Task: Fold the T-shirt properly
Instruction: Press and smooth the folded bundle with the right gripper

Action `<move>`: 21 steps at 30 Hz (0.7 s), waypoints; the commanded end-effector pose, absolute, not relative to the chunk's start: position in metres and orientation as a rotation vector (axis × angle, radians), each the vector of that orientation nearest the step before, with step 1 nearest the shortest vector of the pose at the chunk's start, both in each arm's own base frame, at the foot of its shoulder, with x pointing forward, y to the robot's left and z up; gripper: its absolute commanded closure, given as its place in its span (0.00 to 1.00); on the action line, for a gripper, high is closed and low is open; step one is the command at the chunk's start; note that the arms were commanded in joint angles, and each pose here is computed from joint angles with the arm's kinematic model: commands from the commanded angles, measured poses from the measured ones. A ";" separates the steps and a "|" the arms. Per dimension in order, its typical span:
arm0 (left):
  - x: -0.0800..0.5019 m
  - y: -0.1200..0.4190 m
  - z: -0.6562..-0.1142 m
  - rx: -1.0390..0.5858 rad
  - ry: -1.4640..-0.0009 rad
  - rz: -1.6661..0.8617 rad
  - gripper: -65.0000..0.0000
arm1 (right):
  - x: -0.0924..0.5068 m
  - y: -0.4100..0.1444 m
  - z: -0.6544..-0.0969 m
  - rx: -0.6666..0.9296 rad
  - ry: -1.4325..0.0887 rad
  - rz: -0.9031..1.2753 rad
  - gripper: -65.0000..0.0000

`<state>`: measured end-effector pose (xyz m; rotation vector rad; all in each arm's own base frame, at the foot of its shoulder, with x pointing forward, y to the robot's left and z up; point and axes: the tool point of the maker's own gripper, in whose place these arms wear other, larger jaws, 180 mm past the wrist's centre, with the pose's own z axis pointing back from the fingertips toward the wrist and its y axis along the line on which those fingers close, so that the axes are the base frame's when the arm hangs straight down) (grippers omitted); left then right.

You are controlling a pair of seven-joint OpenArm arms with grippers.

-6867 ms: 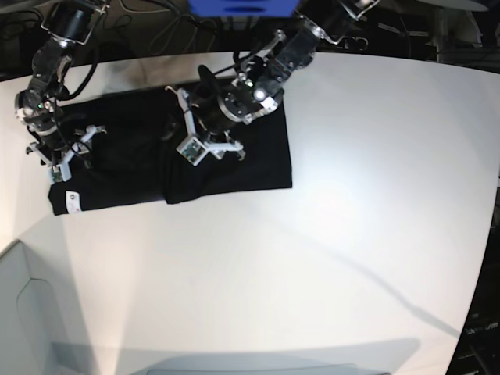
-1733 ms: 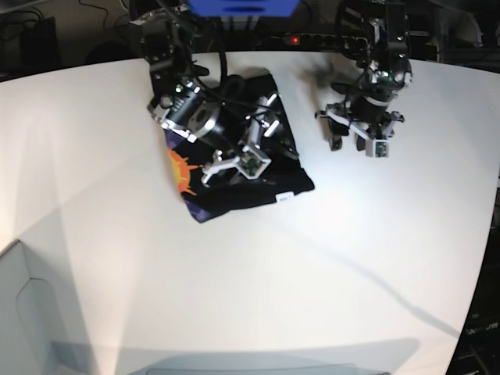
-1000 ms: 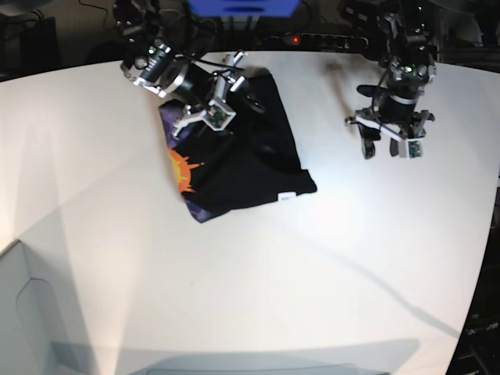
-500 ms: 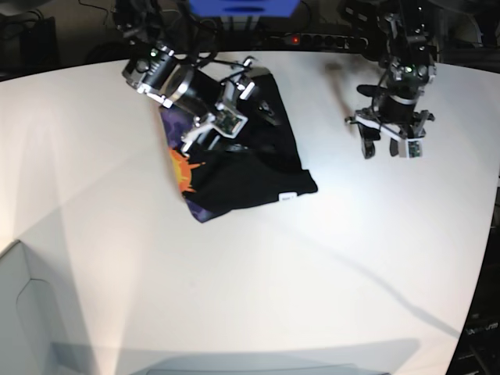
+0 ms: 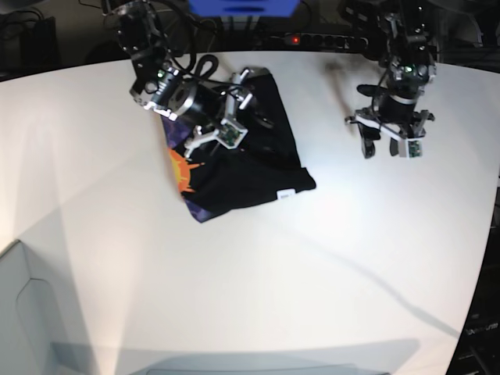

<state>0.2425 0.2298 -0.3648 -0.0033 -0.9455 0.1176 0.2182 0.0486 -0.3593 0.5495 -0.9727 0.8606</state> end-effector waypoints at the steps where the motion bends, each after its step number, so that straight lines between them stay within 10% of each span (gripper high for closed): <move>1: 0.249 0.232 -0.352 0.003 -0.992 0.105 0.47 | 0.225 0.050 -0.346 0.570 -1.028 0.842 0.44; 21: 0.250 0.231 -0.351 0.002 -0.996 0.111 0.47 | 0.167 0.089 -0.360 0.697 -0.921 1.057 0.44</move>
